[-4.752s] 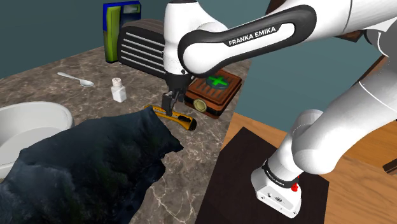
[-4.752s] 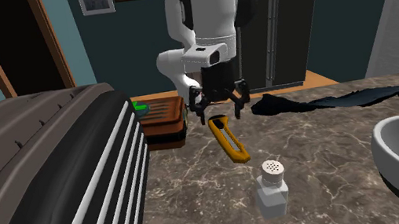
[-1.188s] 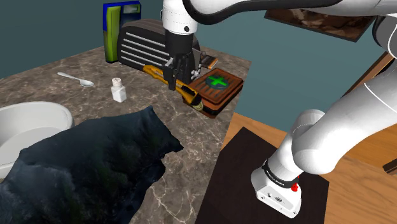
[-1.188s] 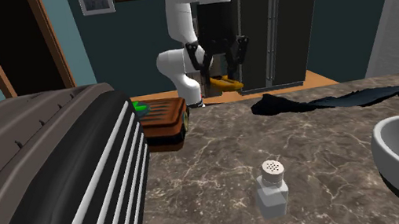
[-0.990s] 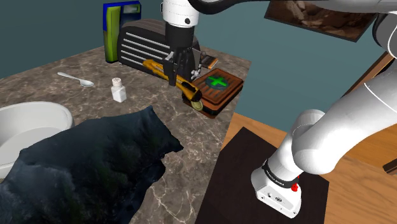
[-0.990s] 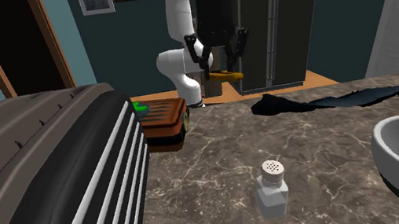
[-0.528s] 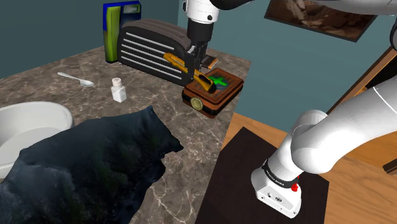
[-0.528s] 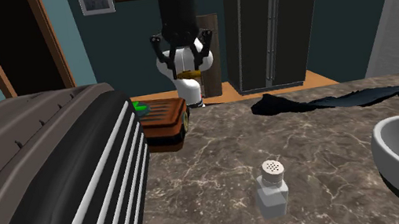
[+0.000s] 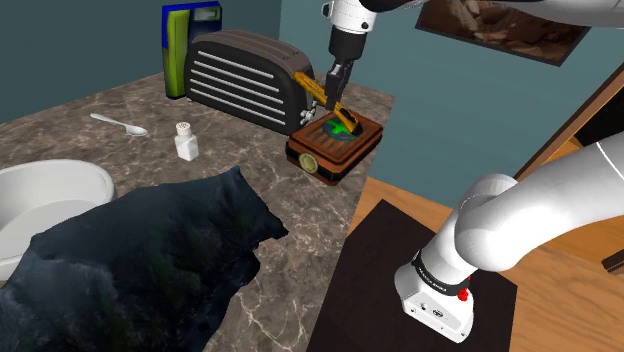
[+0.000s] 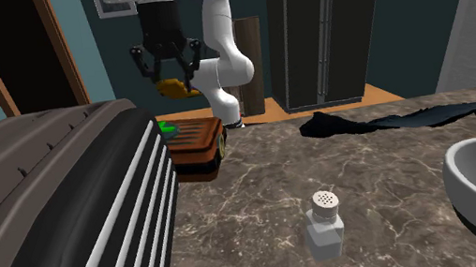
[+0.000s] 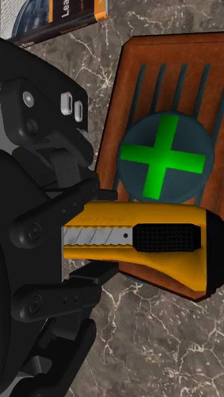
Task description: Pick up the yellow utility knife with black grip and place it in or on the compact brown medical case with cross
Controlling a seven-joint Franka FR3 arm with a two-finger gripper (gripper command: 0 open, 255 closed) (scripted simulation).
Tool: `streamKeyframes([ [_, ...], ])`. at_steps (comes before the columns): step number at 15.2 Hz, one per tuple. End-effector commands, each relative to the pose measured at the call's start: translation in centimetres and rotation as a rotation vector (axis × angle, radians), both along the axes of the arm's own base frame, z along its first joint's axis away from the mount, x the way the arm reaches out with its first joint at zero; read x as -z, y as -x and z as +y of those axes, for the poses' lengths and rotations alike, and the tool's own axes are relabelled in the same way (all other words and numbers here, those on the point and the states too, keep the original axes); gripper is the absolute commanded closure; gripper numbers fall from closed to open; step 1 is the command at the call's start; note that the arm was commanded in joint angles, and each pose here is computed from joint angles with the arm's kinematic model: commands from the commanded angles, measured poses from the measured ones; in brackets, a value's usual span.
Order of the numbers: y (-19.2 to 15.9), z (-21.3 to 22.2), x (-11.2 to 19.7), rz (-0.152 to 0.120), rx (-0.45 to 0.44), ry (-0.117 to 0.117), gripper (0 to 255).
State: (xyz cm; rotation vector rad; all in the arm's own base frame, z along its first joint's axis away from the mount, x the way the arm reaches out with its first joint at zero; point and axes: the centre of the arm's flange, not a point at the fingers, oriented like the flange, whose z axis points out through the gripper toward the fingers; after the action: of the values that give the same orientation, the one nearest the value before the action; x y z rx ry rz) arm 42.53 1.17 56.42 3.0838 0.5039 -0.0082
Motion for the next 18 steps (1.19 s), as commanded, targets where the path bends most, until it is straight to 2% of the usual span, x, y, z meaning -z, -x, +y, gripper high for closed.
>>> streamKeyframes([
  [1, 0.3, -2.6, -0.2, 0.000, -0.002, 0.000, 255],
  [6, 0.9, -9.4, -0.3, 0.000, -0.002, 0.000, 255],
  [18, 0.9, -9.4, 6.0, 0.000, -0.002, 0.000, 255],
])
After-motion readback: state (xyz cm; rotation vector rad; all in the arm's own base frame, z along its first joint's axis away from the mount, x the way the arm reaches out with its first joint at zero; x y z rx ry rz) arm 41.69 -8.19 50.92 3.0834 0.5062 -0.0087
